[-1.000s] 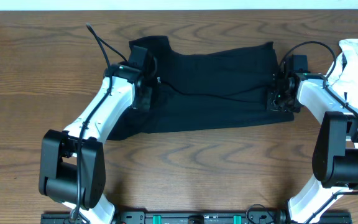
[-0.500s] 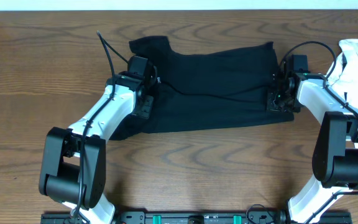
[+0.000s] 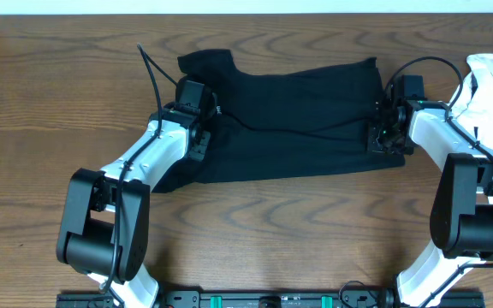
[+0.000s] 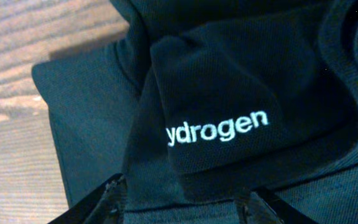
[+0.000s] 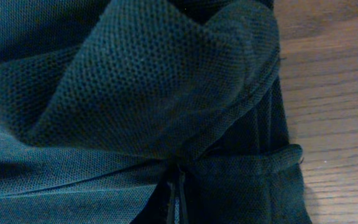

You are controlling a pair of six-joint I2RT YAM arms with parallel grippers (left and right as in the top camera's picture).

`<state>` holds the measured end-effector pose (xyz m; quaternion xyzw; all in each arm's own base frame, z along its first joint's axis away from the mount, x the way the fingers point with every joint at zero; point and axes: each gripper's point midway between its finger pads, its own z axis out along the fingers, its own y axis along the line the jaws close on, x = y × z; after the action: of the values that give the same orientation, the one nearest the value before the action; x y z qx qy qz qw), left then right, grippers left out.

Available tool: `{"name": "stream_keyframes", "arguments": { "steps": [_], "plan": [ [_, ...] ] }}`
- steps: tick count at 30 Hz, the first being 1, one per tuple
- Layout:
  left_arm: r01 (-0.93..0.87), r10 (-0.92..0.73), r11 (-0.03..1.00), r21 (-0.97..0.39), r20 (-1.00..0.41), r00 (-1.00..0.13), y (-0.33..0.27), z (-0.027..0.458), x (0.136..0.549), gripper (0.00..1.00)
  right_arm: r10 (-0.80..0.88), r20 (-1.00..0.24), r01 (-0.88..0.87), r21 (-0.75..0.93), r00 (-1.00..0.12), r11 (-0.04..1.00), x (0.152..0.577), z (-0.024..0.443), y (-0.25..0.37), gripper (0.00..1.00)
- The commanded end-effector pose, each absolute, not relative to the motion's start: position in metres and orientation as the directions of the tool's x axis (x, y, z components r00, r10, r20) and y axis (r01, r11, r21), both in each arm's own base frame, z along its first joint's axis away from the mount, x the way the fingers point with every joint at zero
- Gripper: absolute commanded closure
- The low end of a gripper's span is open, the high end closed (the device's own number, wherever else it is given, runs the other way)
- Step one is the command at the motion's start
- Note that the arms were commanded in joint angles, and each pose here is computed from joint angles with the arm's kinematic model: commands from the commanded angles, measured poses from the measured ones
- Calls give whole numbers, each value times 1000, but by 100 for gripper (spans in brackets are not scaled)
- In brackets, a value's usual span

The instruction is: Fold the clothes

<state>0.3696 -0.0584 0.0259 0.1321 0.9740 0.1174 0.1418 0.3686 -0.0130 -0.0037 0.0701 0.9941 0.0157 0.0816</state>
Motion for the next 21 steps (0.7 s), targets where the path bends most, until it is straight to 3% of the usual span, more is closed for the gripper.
{"name": "stream_keyframes", "arguments": {
  "steps": [1,8,21],
  "plan": [
    [224,299,930,290,-250,-921,-55,24,373,44,170,-100,173,-19,-980,985,351,-24,-30,96],
    [214,297,931,296,-275,-914,-56,27,379,71,170,-100,173,-19,-980,985,351,-24,-30,96],
    [164,288,934,317,-398,-871,-59,39,408,74,170,-100,173,-19,-980,985,351,-24,-30,96]
  ]
}}
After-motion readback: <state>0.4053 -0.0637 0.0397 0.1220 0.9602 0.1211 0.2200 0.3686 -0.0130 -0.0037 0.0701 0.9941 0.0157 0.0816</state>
